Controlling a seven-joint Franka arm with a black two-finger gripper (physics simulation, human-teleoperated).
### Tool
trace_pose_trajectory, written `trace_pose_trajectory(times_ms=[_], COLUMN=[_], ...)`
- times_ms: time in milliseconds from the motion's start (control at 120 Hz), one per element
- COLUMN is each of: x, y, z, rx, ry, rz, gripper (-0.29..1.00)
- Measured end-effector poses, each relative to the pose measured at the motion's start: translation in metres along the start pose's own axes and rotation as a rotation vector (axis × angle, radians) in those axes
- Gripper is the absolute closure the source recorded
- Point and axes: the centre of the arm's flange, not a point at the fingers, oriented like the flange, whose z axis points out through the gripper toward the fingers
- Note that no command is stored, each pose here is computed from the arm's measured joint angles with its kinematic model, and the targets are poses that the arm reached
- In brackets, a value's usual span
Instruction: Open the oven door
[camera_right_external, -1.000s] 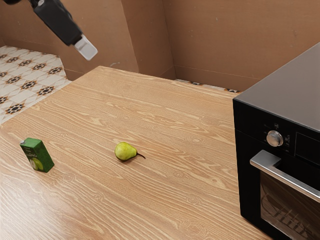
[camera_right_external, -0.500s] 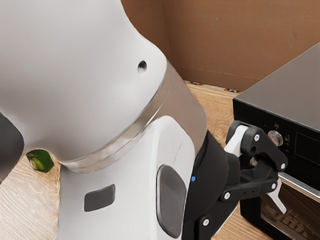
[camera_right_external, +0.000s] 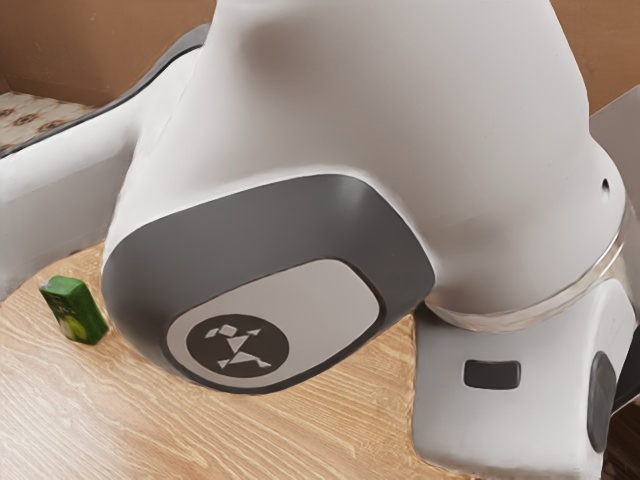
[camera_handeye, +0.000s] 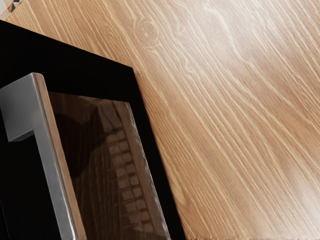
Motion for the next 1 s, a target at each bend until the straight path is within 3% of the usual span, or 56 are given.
trace_pose_trajectory(times_ms=[275, 1000], x=[-0.035, -0.044], y=[-0.021, -0.026], z=[0.042, 0.085], rx=[-0.035, -0.06], ry=[-0.025, -0.027], rz=[-0.002, 0.032], gripper=[0.0, 0.0])
